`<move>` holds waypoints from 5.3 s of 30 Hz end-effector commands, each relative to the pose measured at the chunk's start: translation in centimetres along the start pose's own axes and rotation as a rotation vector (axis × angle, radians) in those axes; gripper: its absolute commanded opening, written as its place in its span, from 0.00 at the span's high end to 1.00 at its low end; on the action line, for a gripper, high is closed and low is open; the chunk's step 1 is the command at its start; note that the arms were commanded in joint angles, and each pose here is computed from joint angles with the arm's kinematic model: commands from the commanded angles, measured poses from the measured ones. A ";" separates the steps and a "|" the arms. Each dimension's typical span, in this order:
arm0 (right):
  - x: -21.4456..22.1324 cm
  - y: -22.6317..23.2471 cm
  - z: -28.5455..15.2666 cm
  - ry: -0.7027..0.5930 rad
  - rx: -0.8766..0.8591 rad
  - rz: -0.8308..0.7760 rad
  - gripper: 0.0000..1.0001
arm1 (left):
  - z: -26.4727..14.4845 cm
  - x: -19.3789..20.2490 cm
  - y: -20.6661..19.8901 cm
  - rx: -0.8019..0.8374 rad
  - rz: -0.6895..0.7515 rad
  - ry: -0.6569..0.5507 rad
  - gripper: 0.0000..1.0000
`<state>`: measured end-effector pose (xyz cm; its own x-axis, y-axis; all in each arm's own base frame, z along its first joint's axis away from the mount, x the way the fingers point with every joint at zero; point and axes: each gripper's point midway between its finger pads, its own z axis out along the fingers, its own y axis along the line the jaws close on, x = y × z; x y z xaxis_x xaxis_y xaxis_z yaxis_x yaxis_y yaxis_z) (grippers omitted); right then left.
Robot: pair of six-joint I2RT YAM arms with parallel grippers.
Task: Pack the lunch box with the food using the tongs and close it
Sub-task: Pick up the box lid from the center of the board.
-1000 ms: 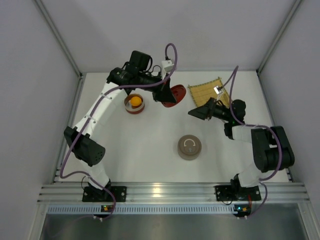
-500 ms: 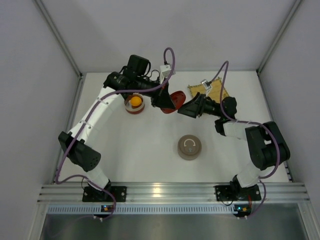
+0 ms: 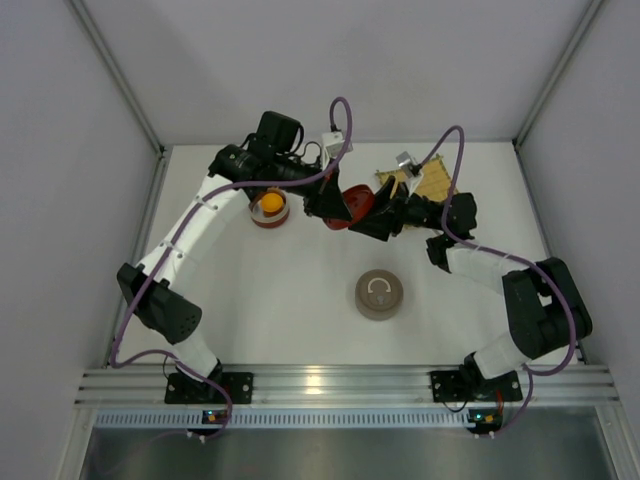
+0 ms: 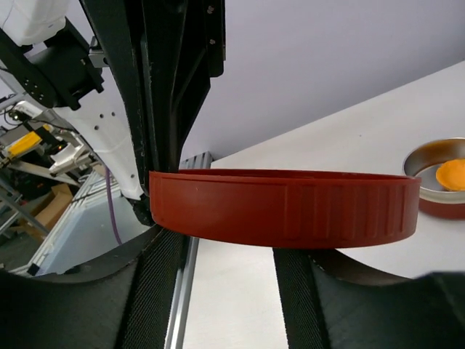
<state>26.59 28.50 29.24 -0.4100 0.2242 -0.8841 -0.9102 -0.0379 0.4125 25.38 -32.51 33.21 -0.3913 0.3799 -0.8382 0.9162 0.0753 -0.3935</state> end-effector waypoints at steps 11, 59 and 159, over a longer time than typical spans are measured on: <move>-2.1 0.7 0.6 0.011 0.073 -0.153 0.82 | -0.8 -0.8 -2.4 0.043 0.067 -0.038 1.00; -4.1 0.5 0.1 -0.114 0.158 0.175 0.03 | -3.2 -1.3 -3.2 0.000 -0.044 -0.124 1.00; -2.5 -8.4 -0.4 -0.064 0.704 0.475 0.19 | -2.8 -2.5 0.9 -0.164 -0.194 -0.246 1.00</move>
<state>32.98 29.22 28.34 -0.7707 0.3452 -0.5356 -0.4319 0.3350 0.8374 29.95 -30.08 34.11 -0.5612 0.1091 -0.8205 0.7873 0.3764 -0.4884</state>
